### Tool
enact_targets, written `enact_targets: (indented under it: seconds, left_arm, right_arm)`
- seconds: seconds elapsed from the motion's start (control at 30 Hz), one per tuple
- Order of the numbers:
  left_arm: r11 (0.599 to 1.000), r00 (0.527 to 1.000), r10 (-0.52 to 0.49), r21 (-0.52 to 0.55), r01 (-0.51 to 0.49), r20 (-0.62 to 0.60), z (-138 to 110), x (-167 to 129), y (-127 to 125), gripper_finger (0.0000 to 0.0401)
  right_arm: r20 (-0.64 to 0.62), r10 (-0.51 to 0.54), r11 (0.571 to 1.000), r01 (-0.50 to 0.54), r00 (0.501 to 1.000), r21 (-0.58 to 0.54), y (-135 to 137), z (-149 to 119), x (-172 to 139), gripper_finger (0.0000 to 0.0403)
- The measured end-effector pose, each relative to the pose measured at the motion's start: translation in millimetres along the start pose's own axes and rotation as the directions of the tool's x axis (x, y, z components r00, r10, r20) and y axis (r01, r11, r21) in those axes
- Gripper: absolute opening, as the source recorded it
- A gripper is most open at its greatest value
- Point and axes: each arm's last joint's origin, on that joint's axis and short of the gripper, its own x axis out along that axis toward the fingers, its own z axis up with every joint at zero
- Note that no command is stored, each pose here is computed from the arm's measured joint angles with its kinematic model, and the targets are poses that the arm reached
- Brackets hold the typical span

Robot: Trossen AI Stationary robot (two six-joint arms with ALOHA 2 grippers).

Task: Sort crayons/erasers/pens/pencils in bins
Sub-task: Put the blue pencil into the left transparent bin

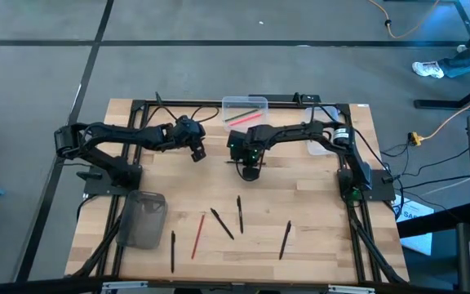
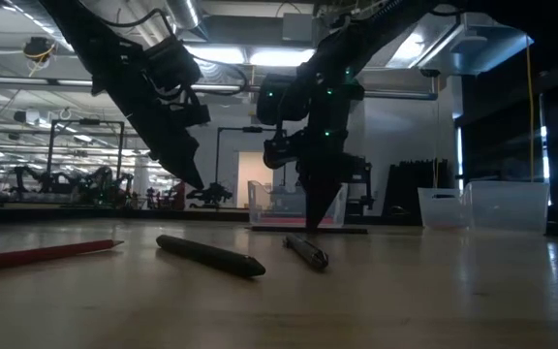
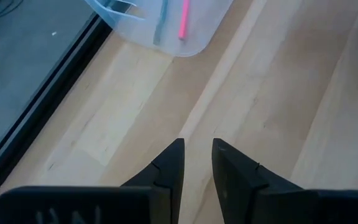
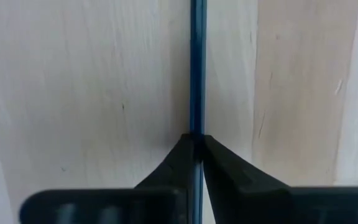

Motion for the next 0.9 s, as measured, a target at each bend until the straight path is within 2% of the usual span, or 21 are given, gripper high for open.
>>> enact_targets:
  seconds: [0.1, 0.17, 0.3, 0.37, 0.47, 0.53, 0.67, 0.8, 0.9]
  left_arm:
    - [1.000, 1.000, 0.014, -0.001, -0.014, 0.018, 1.8, 0.1, 1.1, 0.0074]
    - [1.000, 0.999, 0.022, -0.009, -0.022, 0.032, 3.4, 0.5, 3.0, 0.0074]
    - [0.999, 0.999, 0.033, -0.021, -0.032, 0.032, 3.5, 1.3, 6.6, 0.0074]
    - [0.999, 0.999, 0.036, -0.025, -0.036, 0.031, 3.4, 1.6, 7.9, 0.0074]
    - [0.999, 0.999, 0.037, -0.025, -0.036, 0.030, 3.3, 1.7, 8.1, 0.0074]
    - [0.999, 0.999, 0.037, -0.025, -0.036, 0.030, 3.3, 1.7, 8.0, 0.0074]
    - [0.999, 0.999, 0.037, -0.025, -0.036, 0.030, 3.3, 1.7, 8.0, 0.0074]
    - [0.999, 0.999, 0.037, -0.024, -0.036, 0.030, 3.3, 1.7, 8.0, 0.0074]
    - [0.999, 0.999, 0.037, -0.025, -0.037, 0.032, 3.5, 1.7, 8.1, 0.0077]
  right_arm:
    - [0.005, -0.010, 0.999, 0.010, 1.000, -0.042, -0.6, 3.8, -17.8, 0.0036]
    - [0.071, -0.027, 0.997, 0.033, 0.997, -0.072, -6.3, 12.2, -43.6, 0.0034]
    - [0.141, -0.089, 0.992, 0.100, 0.986, -0.076, -30.4, 21.7, -84.3, 0.0033]
    - [0.146, -0.148, 0.985, 0.159, 0.978, -0.072, -48.2, 23.3, -96.6, 0.0036]
    - [0.200, -0.274, 0.954, 0.292, 0.941, -0.070, -77.7, 23.8, -117.7, 0.0038]
    - [0.209, -0.322, 0.937, 0.343, 0.923, -0.070, -97.5, 20.0, -121.6, 0.0038]
    - [0.226, -0.356, 0.925, 0.376, 0.907, -0.051, -130.8, 9.8, -122.3, 0.0038]
    - [0.233, -0.290, 0.953, 0.303, 0.928, -0.024, -149.4, 0.9, -115.6, 0.0040]
    - [0.239, -0.260, 0.963, 0.271, 0.936, -0.013, -154.6, -1.8, -112.6, 0.0057]
